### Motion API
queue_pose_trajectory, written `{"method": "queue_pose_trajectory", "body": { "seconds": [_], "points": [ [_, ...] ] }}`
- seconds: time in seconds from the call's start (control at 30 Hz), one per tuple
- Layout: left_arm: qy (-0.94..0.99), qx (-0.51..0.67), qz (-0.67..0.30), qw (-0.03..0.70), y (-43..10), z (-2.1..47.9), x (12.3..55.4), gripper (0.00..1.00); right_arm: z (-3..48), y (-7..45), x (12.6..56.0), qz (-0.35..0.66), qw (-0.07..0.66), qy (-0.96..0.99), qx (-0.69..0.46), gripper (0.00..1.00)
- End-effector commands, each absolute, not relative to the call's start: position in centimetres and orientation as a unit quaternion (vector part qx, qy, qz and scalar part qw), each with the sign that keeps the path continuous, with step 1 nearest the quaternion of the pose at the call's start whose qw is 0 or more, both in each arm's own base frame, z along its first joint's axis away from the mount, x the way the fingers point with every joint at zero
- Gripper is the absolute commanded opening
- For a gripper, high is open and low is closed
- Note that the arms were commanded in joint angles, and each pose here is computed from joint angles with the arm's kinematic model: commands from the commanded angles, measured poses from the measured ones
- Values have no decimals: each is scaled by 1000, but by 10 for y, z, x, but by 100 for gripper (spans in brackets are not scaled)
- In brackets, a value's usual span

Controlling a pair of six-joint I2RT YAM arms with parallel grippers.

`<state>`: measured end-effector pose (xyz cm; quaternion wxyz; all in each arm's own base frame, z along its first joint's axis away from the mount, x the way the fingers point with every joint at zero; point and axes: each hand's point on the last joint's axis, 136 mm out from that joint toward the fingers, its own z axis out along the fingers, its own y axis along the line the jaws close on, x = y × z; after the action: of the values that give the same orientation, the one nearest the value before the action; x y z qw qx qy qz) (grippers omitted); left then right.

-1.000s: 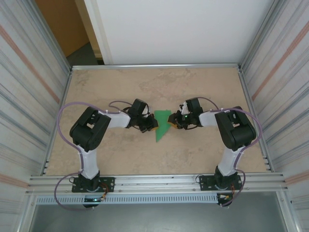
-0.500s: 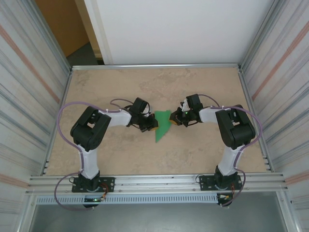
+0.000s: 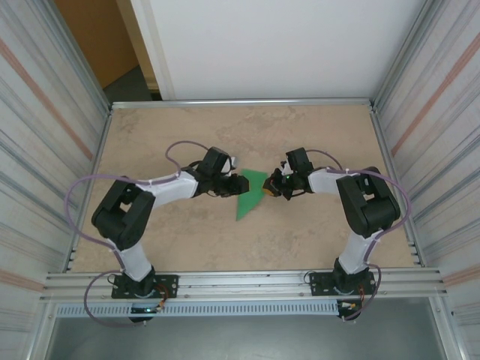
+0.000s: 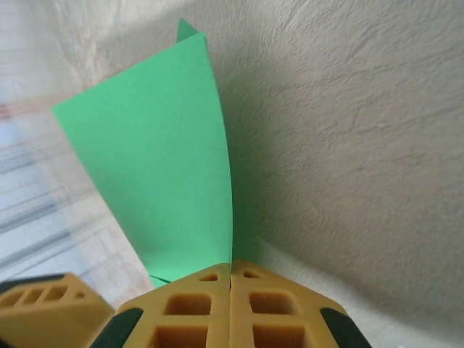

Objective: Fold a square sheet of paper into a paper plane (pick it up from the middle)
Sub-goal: Fold the wing for the fifth time at the center of the table.

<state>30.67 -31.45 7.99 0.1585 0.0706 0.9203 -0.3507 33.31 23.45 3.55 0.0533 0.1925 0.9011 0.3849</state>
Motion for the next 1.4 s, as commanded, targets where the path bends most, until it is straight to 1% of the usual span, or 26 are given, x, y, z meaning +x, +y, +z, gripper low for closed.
{"method": "queue_pose_trajectory", "body": {
  "seconds": [0.0,0.13,0.27,0.43,0.57,0.7,0.83,0.97,1.07,1.3,1.37],
  "points": [
    [920,140,-300,208,-307,81,299,40,47,230,335,380,67,893,232,0],
    [911,204,-260,245,-311,84,293,47,51,229,334,380,63,888,250,0],
    [900,262,-208,280,-316,82,290,50,56,230,335,385,55,884,261,0],
    [872,339,-143,324,-326,75,287,51,59,231,333,388,44,881,269,0],
    [853,381,-103,342,-332,66,286,51,61,229,333,390,34,874,288,0],
    [839,403,-95,353,-336,59,286,52,63,230,332,395,30,871,291,0],
    [828,419,-87,363,-338,53,288,54,65,229,331,396,27,870,293,0],
    [821,428,-65,373,-336,48,292,54,66,228,330,398,24,869,295,0],
    [817,432,-50,379,-333,45,295,51,67,228,330,399,23,868,295,0],
    [814,438,-49,379,-334,40,295,41,67,227,328,396,19,868,298,0],
    [814,440,-53,376,-335,39,294,38,66,225,328,394,18,869,300,3]
  ]
}}
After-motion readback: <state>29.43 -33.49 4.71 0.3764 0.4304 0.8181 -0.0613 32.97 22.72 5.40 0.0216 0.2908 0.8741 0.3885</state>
